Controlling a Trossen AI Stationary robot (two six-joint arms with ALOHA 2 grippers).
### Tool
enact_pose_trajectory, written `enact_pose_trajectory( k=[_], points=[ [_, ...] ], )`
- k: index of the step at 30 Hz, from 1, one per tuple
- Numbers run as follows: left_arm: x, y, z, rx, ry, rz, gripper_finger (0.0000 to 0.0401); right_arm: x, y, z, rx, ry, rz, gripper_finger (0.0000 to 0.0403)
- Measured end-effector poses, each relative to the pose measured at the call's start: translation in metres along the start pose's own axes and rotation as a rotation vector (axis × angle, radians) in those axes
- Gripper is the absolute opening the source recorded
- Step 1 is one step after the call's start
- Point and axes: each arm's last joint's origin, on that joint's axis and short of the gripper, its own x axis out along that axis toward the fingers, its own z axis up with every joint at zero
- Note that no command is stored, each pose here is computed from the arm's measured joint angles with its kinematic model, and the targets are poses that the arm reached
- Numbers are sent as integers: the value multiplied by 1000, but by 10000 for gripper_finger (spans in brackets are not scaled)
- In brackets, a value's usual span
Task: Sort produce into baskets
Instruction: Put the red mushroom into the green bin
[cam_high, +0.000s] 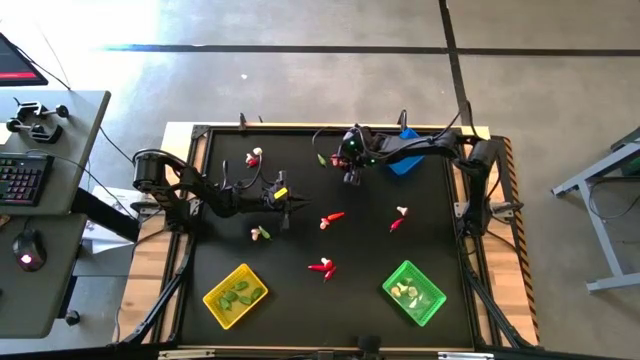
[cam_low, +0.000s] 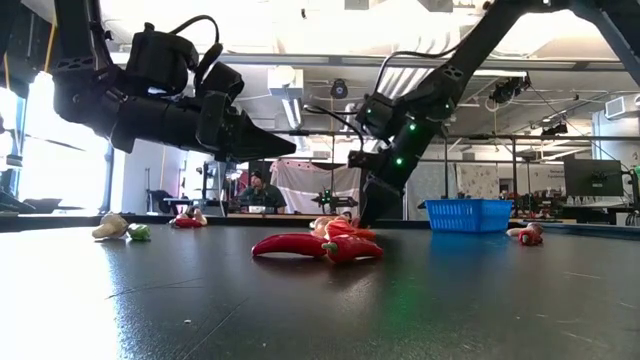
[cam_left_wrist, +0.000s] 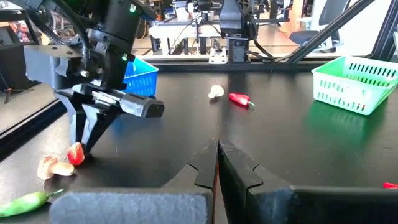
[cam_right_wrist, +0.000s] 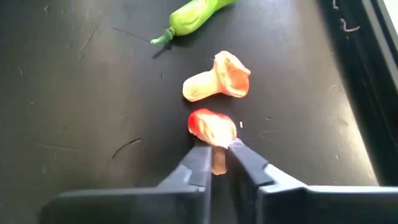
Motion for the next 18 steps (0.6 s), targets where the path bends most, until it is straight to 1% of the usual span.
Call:
enact_pose_trajectory(
  k=[2, 4, 8, 11, 15, 18],
  points=[
    [0, 0, 0, 1, 1, 0, 0, -7, 4, 2, 0, 12, 10, 9],
    [0, 0, 0, 0, 1, 0, 0, -19, 11, 5, 11, 23, 28, 14],
    [0, 0, 0, -22, 2, 0, 0, -52, 38, 11, 14, 73, 85, 6],
    [0, 0, 0, -24, 1, -2, 0, -79, 69, 14, 20, 119, 150, 4],
    [0, -1, 0, -24, 1, -2, 0, -113, 115, 8, 76, 224, 234, 2],
    [0, -1, 0, -24, 1, -2, 0, -138, 149, 0, 131, 303, 266, 2]
  ],
)
